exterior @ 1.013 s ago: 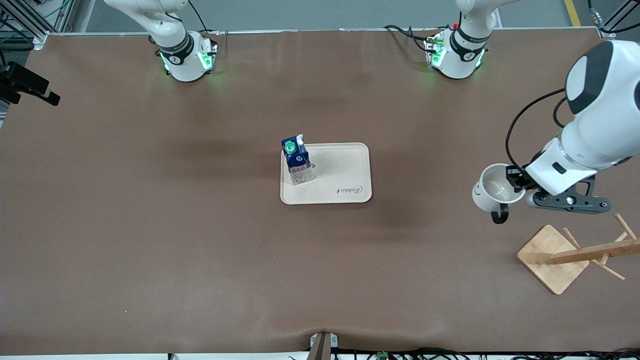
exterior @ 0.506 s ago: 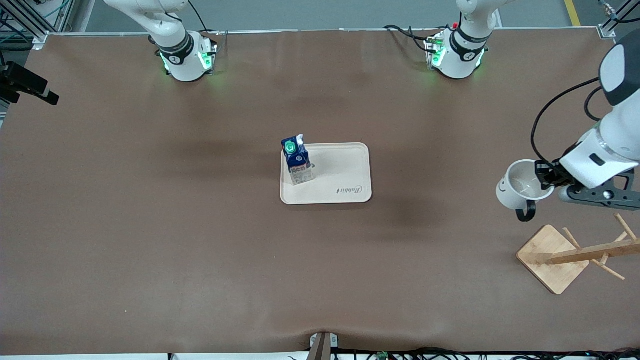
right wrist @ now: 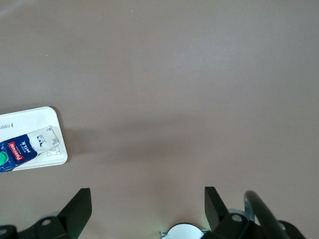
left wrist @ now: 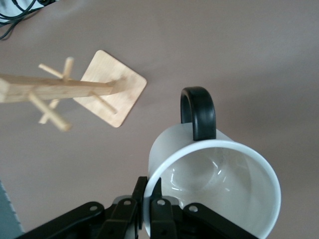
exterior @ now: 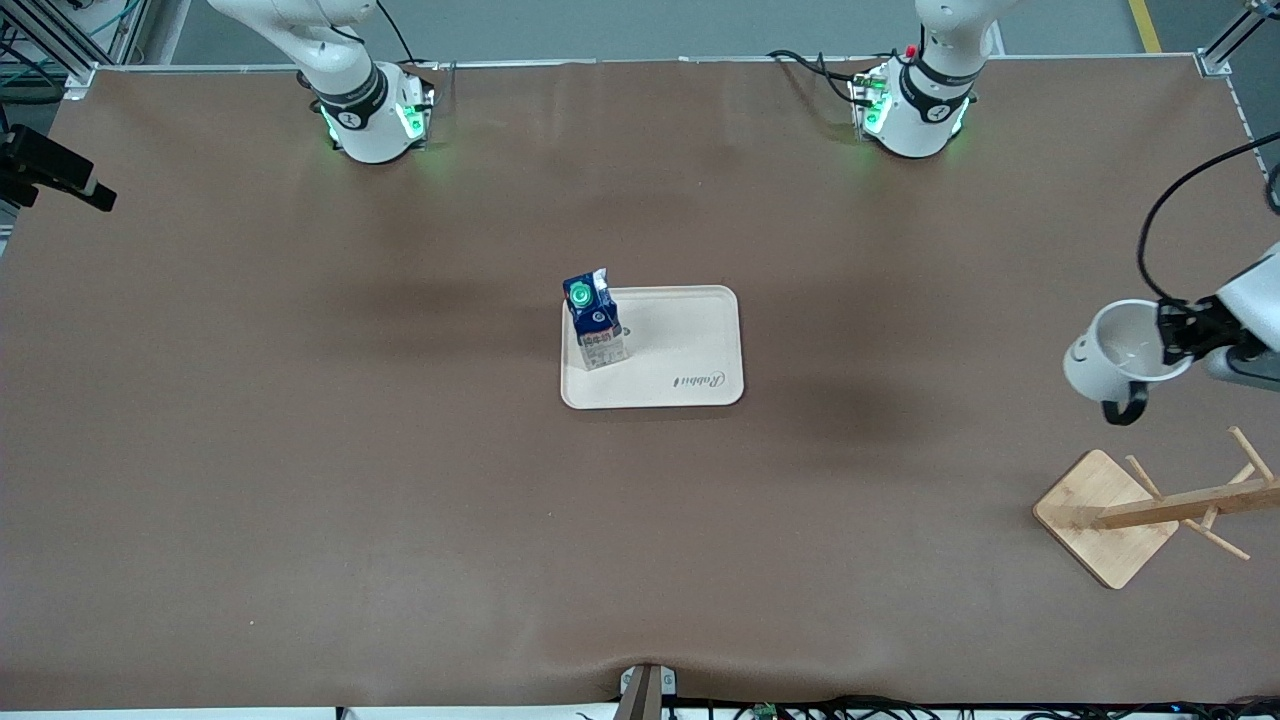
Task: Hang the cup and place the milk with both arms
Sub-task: 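Lift the mug with the left gripper and carry it toward the wooden stand, then hang the mug handle on a stand peg while the right gripper reaches the milk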
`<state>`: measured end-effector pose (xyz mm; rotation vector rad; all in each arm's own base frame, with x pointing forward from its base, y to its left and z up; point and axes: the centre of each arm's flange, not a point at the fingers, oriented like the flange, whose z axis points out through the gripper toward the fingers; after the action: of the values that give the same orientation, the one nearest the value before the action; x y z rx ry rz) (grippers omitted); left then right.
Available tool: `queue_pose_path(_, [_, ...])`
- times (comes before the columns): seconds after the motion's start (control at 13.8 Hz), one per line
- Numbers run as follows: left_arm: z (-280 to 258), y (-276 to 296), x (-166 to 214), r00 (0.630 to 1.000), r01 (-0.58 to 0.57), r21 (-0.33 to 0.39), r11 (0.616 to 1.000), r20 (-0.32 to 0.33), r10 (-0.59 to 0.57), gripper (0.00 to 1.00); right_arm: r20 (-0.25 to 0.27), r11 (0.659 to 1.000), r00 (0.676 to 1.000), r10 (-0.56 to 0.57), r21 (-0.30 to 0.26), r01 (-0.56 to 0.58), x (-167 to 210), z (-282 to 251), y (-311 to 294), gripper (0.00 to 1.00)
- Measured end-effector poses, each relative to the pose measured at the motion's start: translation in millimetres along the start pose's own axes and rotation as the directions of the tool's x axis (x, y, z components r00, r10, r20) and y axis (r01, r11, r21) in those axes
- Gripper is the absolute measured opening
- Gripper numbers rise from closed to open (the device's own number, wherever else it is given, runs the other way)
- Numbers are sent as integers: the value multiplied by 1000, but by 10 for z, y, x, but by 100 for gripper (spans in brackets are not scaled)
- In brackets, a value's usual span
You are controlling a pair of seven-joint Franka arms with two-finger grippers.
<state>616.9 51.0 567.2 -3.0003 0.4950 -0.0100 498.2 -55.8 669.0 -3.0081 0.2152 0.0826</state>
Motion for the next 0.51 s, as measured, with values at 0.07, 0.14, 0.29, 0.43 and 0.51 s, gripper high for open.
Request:
queue_pose_path(0.07, [15, -177, -79, 1000, -17, 0, 1000, 2, 17, 6, 0, 1000, 1000, 0, 0, 0, 0, 0, -1, 100])
queue_pose_path(0.14, [25, -329, -152, 1000, -29, 0, 1000, 4, 29, 6, 0, 1000, 1000, 0, 0, 0, 0, 1, 0, 100])
queue_pose_path(0.29, [45, -530, -254, 999, -47, -4, 999, 3, 47, 6, 0, 1000, 1000, 0, 0, 0, 1, 2, -1, 100])
queue_pose_path(0.43, [90, -638, -286, 998, -62, -27, 998, -14, 62, 6, 4, 1000, 1000, 0, 0, 0, 14, 18, 0, 100])
queue_pose_path(0.51, [124, -680, -280, 997, -75, -36, 997, -26, 74, 6, 7, 1000, 1000, 0, 0, 0, 26, 35, 0, 100])
